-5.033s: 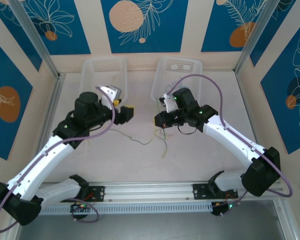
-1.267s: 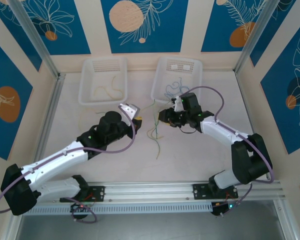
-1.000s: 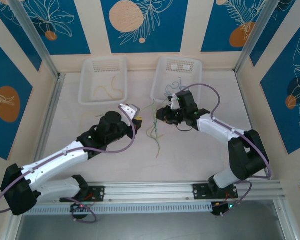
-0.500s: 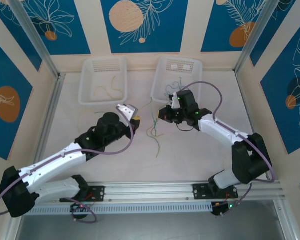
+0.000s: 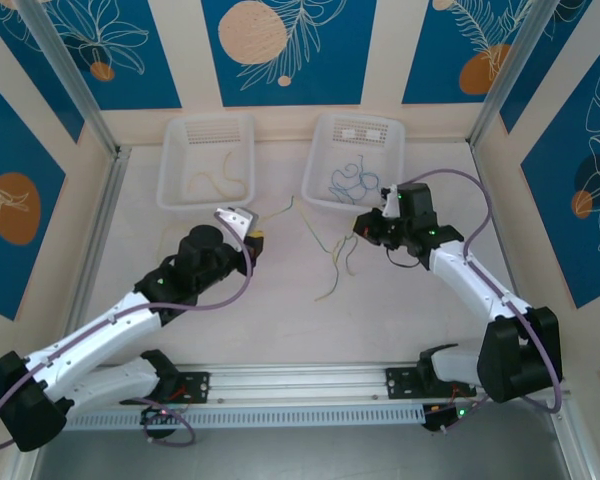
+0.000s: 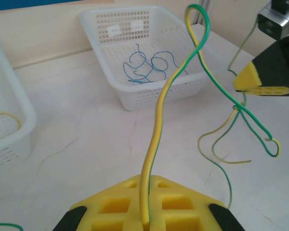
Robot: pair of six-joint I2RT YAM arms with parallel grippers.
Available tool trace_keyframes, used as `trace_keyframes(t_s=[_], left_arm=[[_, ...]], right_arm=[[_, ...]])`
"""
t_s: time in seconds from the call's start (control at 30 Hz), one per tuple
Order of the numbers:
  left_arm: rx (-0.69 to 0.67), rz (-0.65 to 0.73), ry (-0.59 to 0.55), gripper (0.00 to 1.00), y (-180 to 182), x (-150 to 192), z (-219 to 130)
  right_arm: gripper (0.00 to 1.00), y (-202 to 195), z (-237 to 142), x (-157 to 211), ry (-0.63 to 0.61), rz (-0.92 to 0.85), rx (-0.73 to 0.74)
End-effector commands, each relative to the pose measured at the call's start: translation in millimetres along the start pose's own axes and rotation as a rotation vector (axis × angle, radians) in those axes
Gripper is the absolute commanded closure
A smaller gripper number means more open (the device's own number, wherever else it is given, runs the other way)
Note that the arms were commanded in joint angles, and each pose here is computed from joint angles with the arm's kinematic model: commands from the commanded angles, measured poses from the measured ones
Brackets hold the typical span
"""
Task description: Untangle the cables
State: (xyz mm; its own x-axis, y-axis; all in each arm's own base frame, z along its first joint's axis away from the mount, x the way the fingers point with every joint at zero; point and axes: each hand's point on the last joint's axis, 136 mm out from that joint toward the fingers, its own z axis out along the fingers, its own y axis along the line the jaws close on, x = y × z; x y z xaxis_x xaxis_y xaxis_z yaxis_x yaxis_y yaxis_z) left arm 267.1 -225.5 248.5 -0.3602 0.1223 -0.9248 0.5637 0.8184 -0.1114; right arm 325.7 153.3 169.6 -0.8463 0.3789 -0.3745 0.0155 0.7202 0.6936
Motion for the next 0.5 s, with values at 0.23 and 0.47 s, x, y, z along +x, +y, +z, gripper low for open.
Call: trace_keyframes(t_s=[0.23,0.47], left_arm=[[-0.198,-0.045,-0.007,1.00,58,8,-28],[-0.271,-0.088,-0.008,1.00,84,15,-41]], right_arm=[[1.00,-57,-33,4,-0.026,0.092,0.088],[1.00,-62,-42,-1,-0.037,0.105,0.053]])
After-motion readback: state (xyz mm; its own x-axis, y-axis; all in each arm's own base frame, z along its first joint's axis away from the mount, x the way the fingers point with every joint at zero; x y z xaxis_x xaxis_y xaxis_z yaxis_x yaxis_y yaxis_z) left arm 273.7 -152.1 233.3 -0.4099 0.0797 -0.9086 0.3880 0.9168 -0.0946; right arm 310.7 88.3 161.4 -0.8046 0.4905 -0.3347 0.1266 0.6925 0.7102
